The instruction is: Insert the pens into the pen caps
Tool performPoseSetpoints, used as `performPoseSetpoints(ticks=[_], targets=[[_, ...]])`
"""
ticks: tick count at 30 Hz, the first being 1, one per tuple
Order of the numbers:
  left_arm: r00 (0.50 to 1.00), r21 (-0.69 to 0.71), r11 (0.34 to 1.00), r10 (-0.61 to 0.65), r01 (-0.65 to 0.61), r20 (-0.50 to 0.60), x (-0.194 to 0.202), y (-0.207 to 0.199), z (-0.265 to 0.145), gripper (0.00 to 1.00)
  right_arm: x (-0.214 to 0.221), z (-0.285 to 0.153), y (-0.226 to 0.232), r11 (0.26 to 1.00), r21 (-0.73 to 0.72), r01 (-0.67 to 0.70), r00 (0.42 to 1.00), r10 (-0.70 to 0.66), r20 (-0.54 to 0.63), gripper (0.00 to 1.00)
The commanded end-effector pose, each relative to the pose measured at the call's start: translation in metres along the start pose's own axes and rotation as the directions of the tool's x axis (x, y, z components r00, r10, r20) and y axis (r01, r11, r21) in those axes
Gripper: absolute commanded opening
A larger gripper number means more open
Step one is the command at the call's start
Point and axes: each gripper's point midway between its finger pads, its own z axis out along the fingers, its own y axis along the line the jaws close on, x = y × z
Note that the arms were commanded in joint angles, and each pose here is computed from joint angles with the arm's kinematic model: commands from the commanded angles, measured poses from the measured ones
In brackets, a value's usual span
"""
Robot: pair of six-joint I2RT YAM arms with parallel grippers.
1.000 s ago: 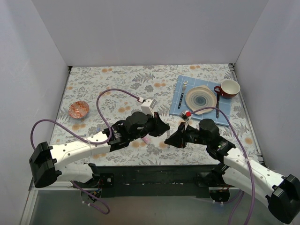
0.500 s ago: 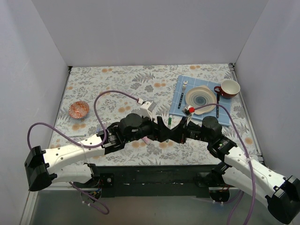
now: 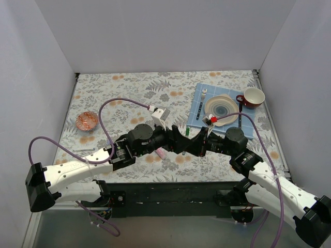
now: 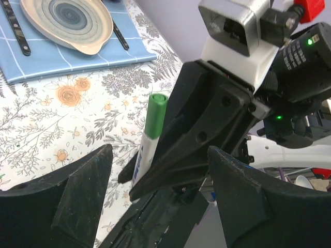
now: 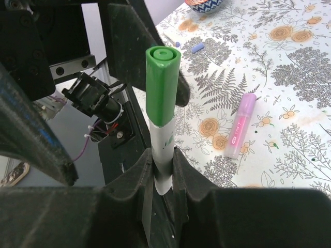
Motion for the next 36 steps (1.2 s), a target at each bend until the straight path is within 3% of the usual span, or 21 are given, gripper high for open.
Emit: performPoseSetpoints(ticks=[1, 17, 27, 30, 31, 34, 36], targets=[[0.997, -0.005, 1.0, 0.008, -0.007, 0.073, -0.034, -0.004, 0.003, 0.71, -0.025, -0.001, 0.021, 0.995, -0.079, 0.053, 0.996, -0.047, 0.073, 0.01], [0.998, 0.176, 0.984, 0.025, -0.034, 0.049, -0.048, -0.026, 0.006, 0.57, -0.016, -0.002, 0.026, 0.992, -0.121, 0.031, 0.998, -0.024, 0.059, 0.01], [0.998, 0.196, 0.979, 0.046, -0.052, 0.035, -0.046, -0.024, 0.01, 0.46, -0.013, -0.002, 0.028, 0.99, -0.138, 0.023, 0.999, -0.016, 0.05, 0.01], [0.999, 0.212, 0.976, 0.048, -0.052, 0.026, -0.043, -0.023, 0.01, 0.38, -0.012, -0.002, 0.029, 0.989, -0.147, 0.016, 0.999, -0.01, 0.043, 0.01], [0.999, 0.219, 0.974, 0.047, -0.051, 0.025, -0.043, -0.023, 0.01, 0.26, -0.012, -0.002, 0.029, 0.989, -0.149, 0.016, 0.999, -0.009, 0.043, 0.01], [0.999, 0.279, 0.959, 0.045, -0.043, -0.002, -0.036, -0.026, 0.006, 0.04, -0.014, -0.002, 0.031, 0.988, -0.156, 0.017, 0.999, -0.009, 0.051, 0.01], [0.999, 0.326, 0.945, 0.033, -0.02, -0.032, -0.025, -0.029, 0.001, 0.0, -0.018, -0.001, 0.031, 0.988, -0.153, 0.011, 0.998, -0.001, 0.064, 0.01]])
